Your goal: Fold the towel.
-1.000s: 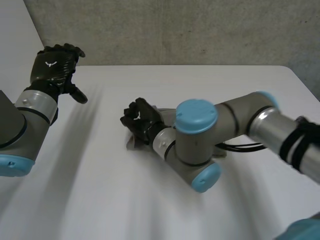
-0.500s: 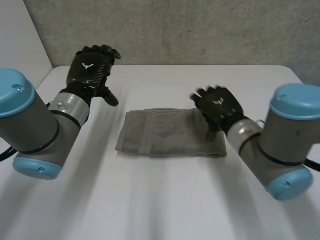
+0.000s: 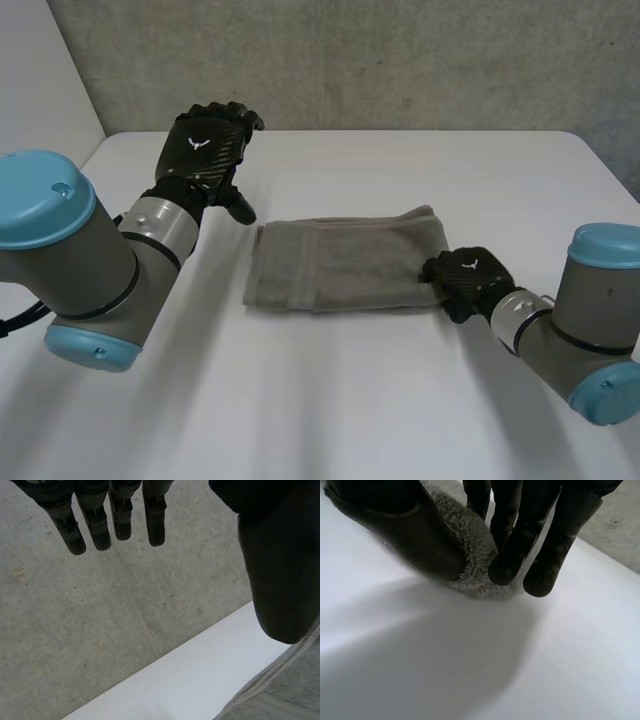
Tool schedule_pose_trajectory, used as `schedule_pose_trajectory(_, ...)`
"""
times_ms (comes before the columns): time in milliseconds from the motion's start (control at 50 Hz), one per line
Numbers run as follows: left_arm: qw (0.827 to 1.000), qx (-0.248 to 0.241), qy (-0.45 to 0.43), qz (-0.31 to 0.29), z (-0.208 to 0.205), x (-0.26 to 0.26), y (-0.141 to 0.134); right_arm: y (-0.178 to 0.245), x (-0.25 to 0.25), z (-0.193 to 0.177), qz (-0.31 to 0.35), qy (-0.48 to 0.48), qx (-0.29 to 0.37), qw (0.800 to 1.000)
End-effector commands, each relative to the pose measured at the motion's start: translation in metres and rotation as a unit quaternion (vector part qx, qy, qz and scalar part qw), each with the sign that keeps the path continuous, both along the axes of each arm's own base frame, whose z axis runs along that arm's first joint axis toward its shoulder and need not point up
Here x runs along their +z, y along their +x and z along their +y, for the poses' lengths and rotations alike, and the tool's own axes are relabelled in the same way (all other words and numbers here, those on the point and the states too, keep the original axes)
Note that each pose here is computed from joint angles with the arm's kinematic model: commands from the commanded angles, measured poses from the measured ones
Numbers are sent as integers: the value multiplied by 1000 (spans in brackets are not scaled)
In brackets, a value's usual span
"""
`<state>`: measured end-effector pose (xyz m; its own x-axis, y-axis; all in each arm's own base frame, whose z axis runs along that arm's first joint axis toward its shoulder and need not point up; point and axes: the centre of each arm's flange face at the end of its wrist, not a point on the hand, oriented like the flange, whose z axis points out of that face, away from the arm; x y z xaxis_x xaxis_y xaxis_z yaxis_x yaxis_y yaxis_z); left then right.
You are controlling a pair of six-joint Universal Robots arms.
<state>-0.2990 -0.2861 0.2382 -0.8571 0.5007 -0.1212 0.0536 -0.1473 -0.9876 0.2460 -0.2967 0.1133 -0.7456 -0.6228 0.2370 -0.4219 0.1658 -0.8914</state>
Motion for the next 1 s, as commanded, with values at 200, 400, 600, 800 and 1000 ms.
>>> schedule_pose_trajectory(200,1000,5,1,-1,0,2,5,-9,77,29,58,-42,94,993)
schedule_pose_trajectory(400,1000,3,-4,3,1,5,3,37,100,33,90,-103,188,973)
schedule_pose_trajectory(600,999,25,-16,14,-6,14,5,126,76,57,5,-100,260,960)
schedule_pose_trajectory(800,999,44,-21,17,-14,17,11,178,19,59,-51,-78,233,968)
schedule_pose_trajectory(1000,999,47,-20,16,-20,12,11,182,31,55,-69,-96,211,970)
